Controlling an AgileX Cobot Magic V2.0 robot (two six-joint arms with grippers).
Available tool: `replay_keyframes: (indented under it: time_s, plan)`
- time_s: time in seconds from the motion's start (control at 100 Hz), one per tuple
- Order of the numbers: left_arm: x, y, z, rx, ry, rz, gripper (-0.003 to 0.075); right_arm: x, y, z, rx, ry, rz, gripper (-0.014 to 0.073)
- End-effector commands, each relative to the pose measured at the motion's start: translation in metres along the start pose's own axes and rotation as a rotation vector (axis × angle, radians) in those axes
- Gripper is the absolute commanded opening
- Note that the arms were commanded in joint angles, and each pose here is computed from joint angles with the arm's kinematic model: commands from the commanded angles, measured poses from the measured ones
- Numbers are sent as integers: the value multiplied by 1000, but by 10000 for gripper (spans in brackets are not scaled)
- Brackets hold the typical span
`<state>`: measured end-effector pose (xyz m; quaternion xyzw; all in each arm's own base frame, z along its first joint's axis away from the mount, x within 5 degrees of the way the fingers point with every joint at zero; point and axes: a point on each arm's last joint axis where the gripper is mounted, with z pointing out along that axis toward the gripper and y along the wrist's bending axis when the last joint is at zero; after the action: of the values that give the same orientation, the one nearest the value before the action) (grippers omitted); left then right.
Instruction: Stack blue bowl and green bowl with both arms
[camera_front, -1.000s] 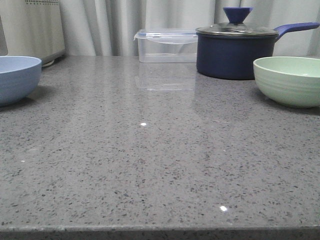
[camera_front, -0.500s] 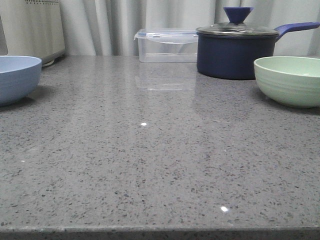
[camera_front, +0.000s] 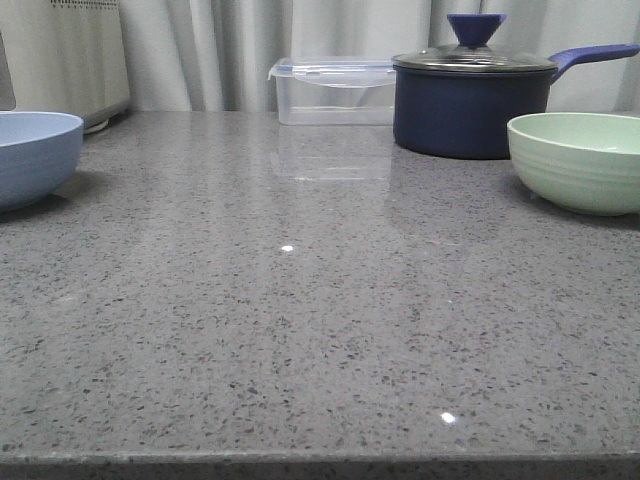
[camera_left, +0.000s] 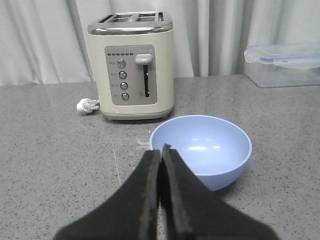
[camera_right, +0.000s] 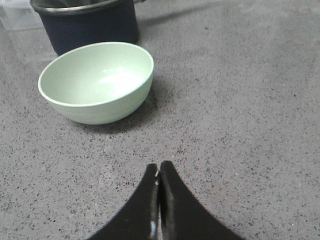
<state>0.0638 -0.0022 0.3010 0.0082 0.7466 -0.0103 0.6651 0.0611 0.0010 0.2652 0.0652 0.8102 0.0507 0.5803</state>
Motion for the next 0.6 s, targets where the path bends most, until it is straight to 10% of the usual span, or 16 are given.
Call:
replay_keyframes:
  time_s: [0.0, 0.24, 0.45, 0.59]
  plan:
    - [-30, 0, 5, -1, -47, -17, -20, -25, 4, 0, -1, -41, -3, -79]
    - [-55, 0, 23, 0, -5, -17, 13, -49, 7, 6, 2, -26, -4, 48]
    - [-55, 1, 30, 0, 21, -18, 297, -53, 8, 8, 3, -22, -4, 338]
    - [-55, 1, 30, -1, 20, -18, 423, -55, 8, 8, 0, -42, -4, 369]
